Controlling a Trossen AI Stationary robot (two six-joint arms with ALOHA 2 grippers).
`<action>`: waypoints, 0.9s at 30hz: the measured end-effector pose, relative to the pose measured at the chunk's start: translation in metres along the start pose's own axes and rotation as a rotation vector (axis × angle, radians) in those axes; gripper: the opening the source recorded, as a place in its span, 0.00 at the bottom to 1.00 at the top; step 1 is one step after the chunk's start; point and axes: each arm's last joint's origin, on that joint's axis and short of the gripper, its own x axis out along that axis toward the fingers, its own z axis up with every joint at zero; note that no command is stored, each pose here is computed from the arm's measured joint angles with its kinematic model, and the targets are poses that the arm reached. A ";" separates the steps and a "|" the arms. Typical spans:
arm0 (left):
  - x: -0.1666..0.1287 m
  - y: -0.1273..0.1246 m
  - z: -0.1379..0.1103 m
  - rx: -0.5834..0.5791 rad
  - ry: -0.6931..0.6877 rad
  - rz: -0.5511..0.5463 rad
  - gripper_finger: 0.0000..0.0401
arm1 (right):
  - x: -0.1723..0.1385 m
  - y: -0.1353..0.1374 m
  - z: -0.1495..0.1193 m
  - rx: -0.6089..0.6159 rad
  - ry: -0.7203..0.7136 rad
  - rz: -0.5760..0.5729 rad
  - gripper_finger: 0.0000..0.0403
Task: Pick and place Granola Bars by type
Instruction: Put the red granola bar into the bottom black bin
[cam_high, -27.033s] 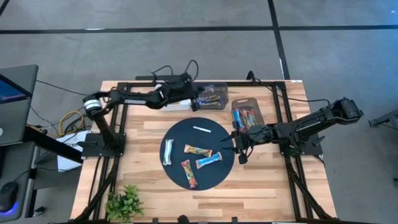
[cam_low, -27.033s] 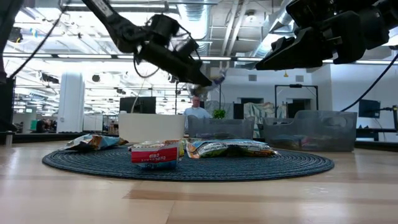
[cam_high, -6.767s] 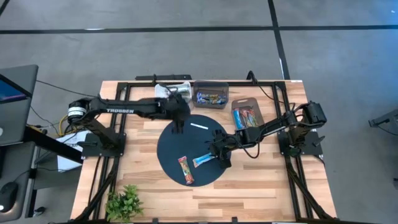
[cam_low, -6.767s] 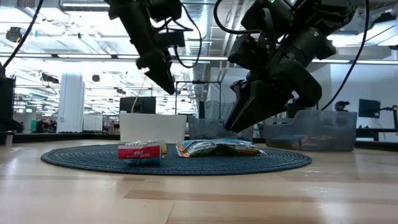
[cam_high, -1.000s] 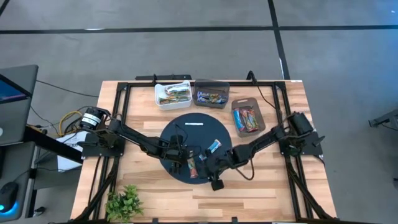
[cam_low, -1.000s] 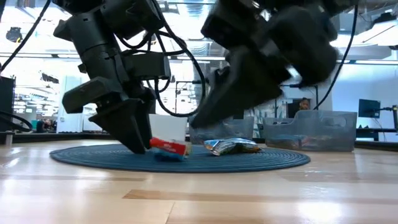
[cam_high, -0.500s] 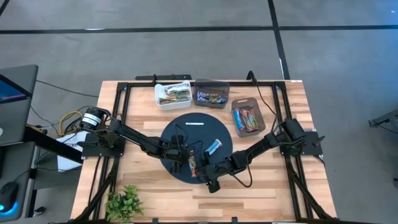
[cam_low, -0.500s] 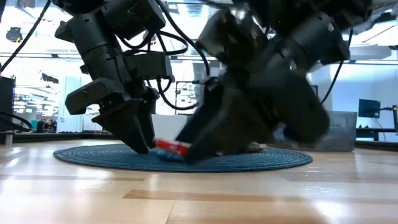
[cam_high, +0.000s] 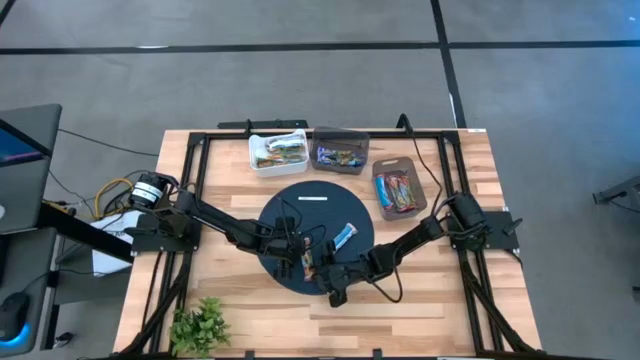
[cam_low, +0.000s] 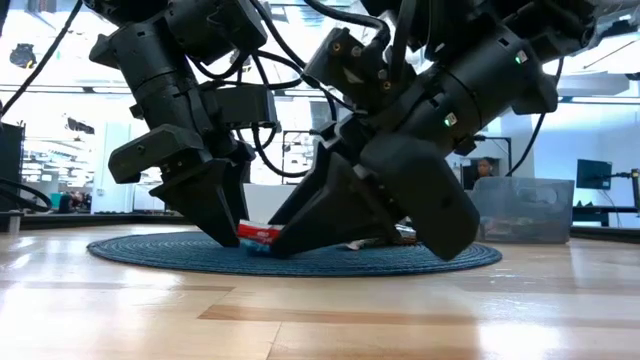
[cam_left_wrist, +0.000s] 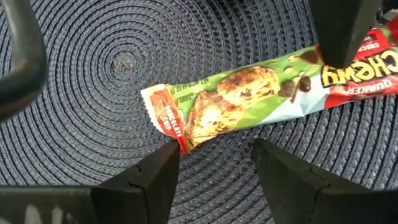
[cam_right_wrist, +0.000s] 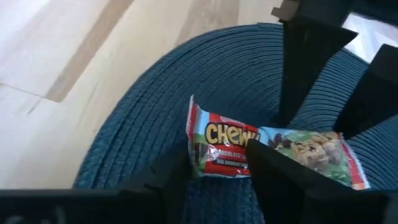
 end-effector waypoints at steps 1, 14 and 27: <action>0.000 0.000 0.000 0.000 0.000 0.000 0.50 | 0.000 0.000 0.000 -0.007 0.001 -0.006 0.37; 0.004 0.002 -0.010 -0.017 -0.030 -0.004 0.50 | -0.005 0.006 0.003 -0.099 0.006 -0.069 0.02; 0.005 0.001 -0.010 -0.022 -0.034 -0.012 0.50 | -0.047 -0.001 0.030 -0.166 0.028 -0.260 0.00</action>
